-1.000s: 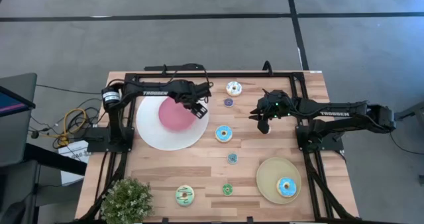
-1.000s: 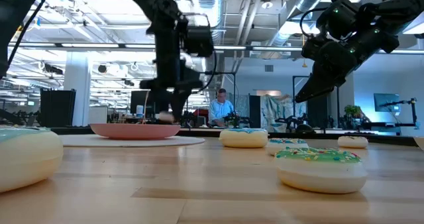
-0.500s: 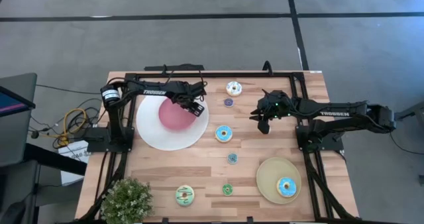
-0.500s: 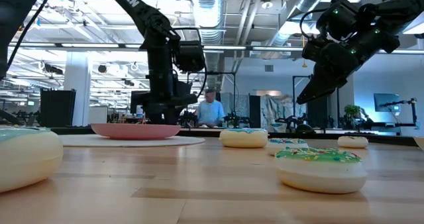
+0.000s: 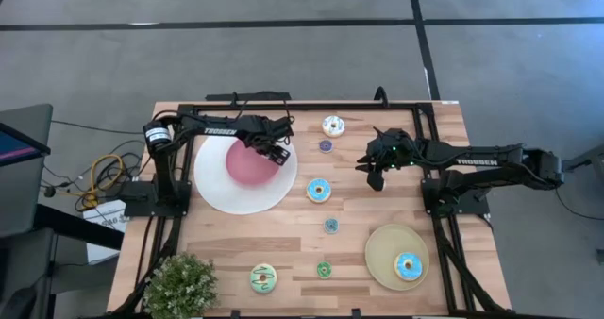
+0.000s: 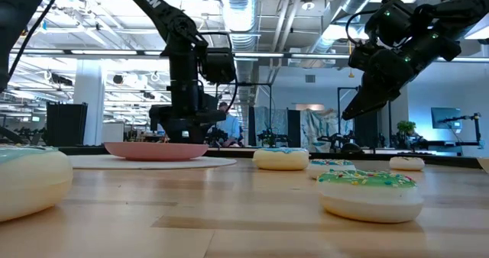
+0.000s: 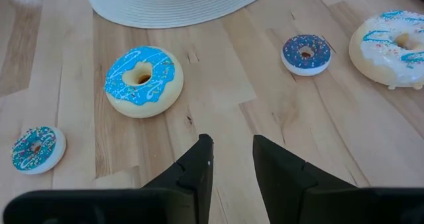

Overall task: Pick & Place donuts
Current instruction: Put the small blue donut onto the pink plate, then put the large white donut onto the brown plate

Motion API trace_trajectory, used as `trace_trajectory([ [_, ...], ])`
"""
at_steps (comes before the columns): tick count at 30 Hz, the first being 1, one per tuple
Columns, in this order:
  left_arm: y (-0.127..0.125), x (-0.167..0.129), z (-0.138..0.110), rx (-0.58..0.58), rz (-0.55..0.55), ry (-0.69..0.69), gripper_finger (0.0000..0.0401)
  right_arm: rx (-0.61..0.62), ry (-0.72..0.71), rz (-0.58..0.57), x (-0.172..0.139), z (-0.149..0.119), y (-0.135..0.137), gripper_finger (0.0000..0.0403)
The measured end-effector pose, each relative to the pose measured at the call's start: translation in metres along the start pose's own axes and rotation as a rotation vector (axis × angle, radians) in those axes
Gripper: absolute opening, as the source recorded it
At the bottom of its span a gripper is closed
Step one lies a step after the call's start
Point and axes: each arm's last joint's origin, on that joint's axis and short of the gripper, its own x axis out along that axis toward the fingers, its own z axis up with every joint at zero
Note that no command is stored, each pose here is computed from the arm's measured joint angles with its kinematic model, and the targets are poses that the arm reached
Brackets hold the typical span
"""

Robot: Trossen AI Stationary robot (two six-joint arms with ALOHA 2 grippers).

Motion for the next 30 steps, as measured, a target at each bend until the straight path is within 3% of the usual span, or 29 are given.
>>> trace_trajectory([
  [6, 0.002, -0.021, 0.000, 0.021, 0.048, -0.012, 0.0284, 0.000, 0.000, 0.000, 0.000, 0.000, 0.000, 0.0098],
  [14, -0.004, -0.099, -0.016, 0.048, -0.015, -0.238, 0.0284, 0.008, -0.002, 0.000, 0.000, 0.000, 0.000, 0.0098],
  [17, -0.016, -0.133, -0.036, 0.078, -0.072, -0.341, 0.0284, 0.033, -0.002, 0.000, 0.000, 0.000, 0.000, 0.0098],
  [23, -0.045, -0.189, -0.095, 0.178, -0.083, -0.593, 0.0284, 0.069, -0.014, 0.000, 0.000, 0.001, 0.000, 0.0098],
  [27, -0.064, -0.203, -0.133, 0.233, -0.077, -0.710, 0.0284, 0.078, -0.042, 0.001, 0.000, 0.004, 0.000, 0.0098],
  [30, -0.072, -0.194, -0.158, 0.237, -0.095, -0.759, 0.0284, 0.077, -0.071, 0.002, 0.000, 0.007, 0.000, 0.0098],
])
